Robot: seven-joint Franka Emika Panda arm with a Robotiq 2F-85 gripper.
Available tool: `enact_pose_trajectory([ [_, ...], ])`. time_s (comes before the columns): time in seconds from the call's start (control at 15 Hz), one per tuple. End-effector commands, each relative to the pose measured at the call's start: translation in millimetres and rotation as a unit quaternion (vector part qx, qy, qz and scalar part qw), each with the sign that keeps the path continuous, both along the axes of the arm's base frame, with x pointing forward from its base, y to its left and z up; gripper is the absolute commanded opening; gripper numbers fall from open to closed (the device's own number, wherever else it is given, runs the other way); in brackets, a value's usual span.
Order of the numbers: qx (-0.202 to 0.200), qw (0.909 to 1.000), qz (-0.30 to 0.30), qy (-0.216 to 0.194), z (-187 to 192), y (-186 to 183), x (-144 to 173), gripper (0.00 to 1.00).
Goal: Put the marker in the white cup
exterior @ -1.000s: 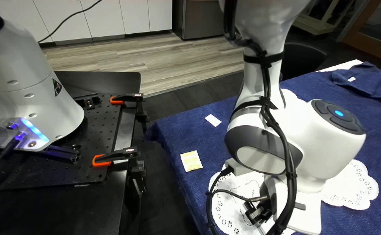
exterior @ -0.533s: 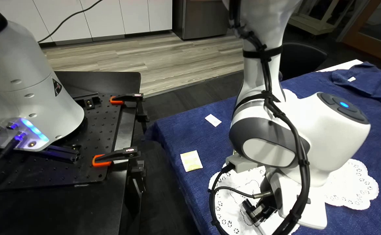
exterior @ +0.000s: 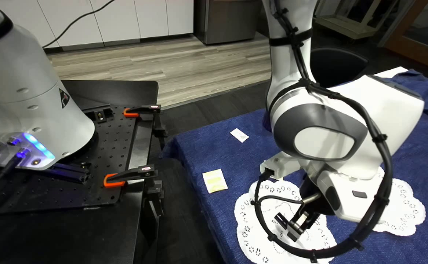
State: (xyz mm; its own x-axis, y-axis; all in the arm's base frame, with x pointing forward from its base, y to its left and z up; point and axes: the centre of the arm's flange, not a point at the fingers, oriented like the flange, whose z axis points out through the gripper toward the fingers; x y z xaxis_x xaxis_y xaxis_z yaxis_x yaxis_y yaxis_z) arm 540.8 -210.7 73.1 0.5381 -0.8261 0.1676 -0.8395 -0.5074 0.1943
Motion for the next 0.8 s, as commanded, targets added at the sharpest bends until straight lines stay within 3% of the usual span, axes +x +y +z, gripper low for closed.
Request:
enact_pose_trajectory([
  [0.0, 0.0, 0.9989, 0.048, 0.004, 24, 7, 4, 0.05],
  [0.73, -0.02, 0.9918, 0.126, 0.014, 86, 46, -3, 0.05],
])
